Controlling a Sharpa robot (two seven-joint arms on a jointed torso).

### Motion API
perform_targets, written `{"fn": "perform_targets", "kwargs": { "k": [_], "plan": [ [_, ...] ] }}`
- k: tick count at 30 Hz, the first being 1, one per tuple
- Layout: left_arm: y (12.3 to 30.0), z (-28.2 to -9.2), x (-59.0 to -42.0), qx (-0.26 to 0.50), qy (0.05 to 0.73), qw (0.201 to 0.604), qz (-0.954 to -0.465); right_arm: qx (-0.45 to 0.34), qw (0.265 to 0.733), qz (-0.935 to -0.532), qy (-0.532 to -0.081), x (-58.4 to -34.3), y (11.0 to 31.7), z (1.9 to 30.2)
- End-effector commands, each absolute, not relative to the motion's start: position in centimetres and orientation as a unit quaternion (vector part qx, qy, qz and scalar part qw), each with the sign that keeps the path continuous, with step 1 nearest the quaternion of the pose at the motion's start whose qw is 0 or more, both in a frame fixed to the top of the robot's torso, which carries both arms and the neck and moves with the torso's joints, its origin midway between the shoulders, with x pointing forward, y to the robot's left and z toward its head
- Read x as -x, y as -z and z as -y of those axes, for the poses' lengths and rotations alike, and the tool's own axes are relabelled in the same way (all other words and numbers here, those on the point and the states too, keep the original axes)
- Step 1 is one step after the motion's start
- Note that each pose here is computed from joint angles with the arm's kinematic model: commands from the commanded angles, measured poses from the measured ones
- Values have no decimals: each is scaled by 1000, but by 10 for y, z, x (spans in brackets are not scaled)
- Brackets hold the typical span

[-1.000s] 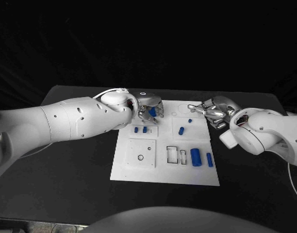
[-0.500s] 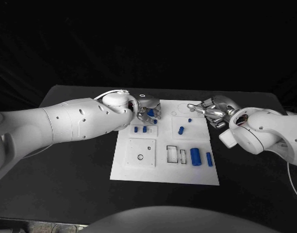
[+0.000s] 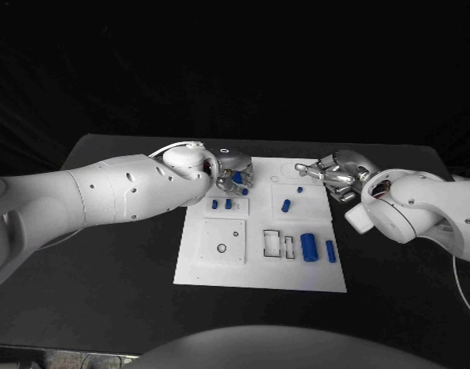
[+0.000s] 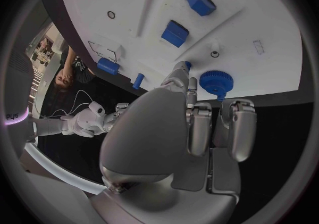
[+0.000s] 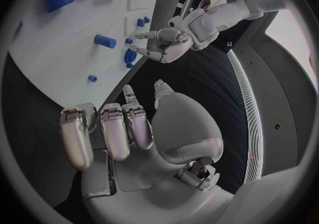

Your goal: Assemble the parts on the task board

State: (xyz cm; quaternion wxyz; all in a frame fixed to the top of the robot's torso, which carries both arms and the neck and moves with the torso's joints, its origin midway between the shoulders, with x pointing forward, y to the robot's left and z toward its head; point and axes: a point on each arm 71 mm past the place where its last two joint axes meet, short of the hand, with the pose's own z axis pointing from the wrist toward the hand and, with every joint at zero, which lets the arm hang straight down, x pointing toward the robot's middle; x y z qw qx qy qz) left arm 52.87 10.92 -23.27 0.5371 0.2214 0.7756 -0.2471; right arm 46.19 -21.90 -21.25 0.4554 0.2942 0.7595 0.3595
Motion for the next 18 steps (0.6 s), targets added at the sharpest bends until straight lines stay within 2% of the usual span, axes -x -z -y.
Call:
{"fn": "perform_targets", "kwargs": {
  "k": [1,18],
  "plan": [
    [233,-108,-529,-223,240,538,-777,-291,454,-760,-363,-461,213,218],
    [234,-106,-533,-226,235,532,-781,-290,451,-762,-363,-461,213,216]
  ]
}}
